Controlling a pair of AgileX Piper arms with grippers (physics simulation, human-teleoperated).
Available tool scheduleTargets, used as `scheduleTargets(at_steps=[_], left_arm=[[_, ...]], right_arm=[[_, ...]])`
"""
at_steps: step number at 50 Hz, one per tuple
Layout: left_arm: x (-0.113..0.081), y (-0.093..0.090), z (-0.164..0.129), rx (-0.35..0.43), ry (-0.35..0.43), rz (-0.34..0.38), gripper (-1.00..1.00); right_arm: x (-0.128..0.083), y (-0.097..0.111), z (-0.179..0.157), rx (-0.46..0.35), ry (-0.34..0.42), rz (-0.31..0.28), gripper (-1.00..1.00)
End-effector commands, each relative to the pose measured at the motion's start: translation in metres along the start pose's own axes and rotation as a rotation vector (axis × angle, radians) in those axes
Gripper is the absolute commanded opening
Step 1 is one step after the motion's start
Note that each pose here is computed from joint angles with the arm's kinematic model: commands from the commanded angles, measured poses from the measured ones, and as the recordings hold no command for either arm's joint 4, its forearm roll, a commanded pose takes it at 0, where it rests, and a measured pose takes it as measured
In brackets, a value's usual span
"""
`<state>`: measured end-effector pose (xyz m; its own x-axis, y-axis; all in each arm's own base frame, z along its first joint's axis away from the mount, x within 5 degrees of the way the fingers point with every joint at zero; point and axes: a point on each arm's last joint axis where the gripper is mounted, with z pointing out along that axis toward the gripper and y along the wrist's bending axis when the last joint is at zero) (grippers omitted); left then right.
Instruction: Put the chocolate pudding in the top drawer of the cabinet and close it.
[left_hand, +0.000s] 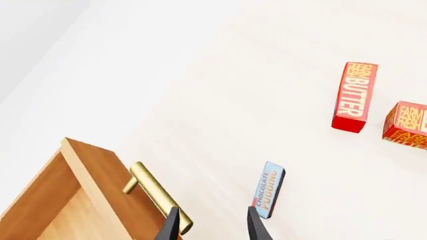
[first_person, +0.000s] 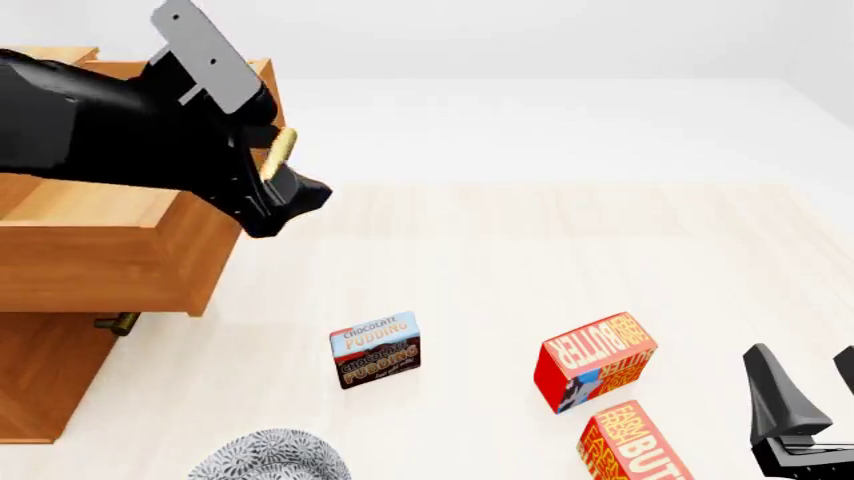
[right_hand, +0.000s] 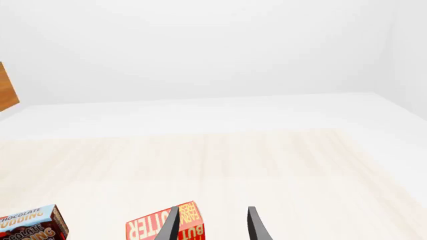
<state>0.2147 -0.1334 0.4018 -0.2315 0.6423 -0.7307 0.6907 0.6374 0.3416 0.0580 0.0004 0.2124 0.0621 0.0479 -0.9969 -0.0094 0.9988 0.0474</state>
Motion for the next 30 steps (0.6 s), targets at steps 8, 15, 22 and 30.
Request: scheduleTargets(at_steps=[8, 15, 22, 30], left_arm=[[0.019, -0.021, 0.054, 0.054, 0.041, 0.005, 1.00], [0.021, -0.029, 0.067, 0.079, 0.060, -0.005, 1.00], [0.026, -0.044, 0.084, 0.114, 0.081, -0.018, 1.00], [0.032, -0.053, 0.100, 0.135, 0.105, -0.031, 1.00]], right_arm=[[0.000, 0.000, 0.000, 0.001, -0.004, -0.008, 1.00], [0.000, 0.000, 0.000, 0.001, -0.004, -0.008, 1.00], [0.000, 0.000, 0.000, 0.001, -0.004, -0.008, 1.00], [0.000, 0.000, 0.000, 0.001, -0.004, -0.008, 1.00]])
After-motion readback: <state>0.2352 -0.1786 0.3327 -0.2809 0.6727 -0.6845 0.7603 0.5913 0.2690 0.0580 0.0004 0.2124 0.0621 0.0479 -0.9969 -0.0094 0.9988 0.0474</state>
